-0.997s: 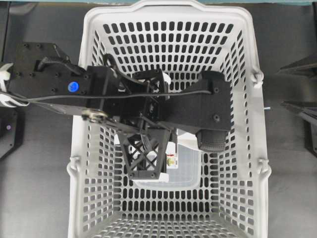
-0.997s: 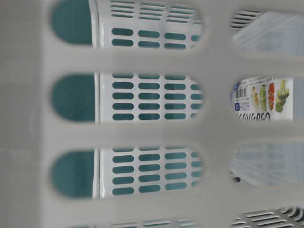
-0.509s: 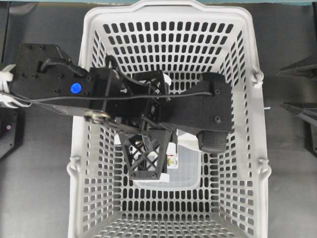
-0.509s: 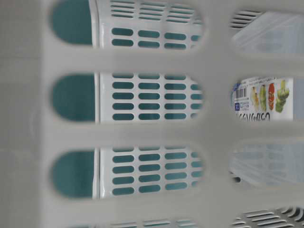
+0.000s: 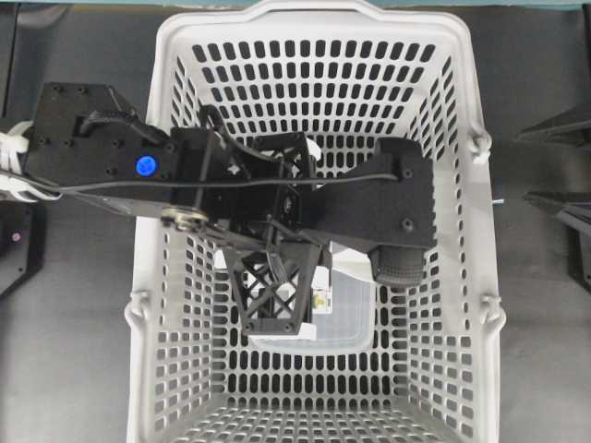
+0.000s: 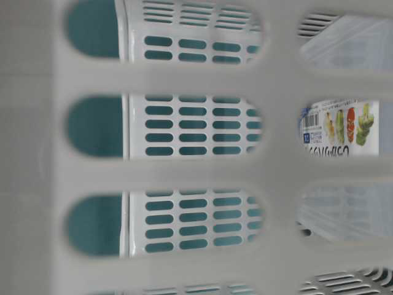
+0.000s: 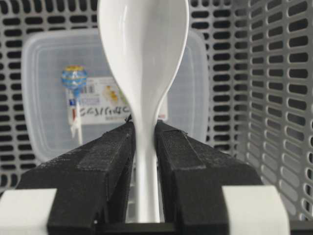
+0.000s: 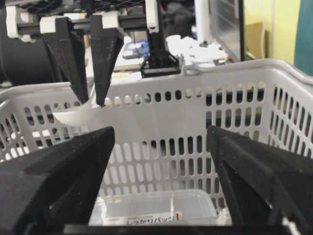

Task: Pick up the chinese spoon from the shopping basket with the left arm.
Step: 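Hold the white spoon raised in the left gripper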

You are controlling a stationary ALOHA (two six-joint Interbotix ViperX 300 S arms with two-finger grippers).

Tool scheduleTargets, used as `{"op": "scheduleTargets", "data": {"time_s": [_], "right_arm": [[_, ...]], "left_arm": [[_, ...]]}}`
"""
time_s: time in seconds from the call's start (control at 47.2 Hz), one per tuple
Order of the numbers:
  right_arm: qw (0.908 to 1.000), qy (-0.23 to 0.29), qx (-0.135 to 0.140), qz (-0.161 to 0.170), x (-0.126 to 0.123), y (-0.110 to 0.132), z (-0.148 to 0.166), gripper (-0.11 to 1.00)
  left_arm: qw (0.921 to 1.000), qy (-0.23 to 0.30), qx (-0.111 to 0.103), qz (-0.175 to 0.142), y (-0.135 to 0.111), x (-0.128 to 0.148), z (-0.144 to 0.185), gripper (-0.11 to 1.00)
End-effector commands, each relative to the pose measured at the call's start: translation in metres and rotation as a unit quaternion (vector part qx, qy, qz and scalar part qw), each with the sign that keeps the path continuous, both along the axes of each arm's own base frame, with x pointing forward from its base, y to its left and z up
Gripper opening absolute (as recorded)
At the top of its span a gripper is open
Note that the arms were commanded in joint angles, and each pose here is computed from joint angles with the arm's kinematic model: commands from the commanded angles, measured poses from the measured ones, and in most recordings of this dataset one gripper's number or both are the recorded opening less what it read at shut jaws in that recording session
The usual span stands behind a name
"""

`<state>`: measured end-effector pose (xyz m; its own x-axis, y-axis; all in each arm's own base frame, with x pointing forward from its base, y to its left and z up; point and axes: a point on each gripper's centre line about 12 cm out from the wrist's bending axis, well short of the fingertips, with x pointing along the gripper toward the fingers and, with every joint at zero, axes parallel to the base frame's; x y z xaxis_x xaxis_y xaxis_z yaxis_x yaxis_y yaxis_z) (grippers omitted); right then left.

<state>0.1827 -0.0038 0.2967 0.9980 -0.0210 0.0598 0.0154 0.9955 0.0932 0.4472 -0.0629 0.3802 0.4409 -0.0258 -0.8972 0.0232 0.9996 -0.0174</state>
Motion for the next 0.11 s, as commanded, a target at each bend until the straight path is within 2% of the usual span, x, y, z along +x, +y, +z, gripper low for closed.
{"op": "scheduleTargets", "data": {"time_s": [0.0, 0.085], "right_arm": [[1.0, -0.004, 0.002, 0.001, 0.001, 0.0002, 0.0033, 0.74], [1.0, -0.004, 0.001, 0.001, 0.001, 0.0002, 0.0033, 0.74]], "left_arm": [[0.9999, -0.013, -0.001, -0.001, -0.0008, -0.0027, 0.0094, 0.13], [0.9999, -0.011, -0.002, 0.0, -0.0009, -0.0023, 0.0082, 0.13]]}}
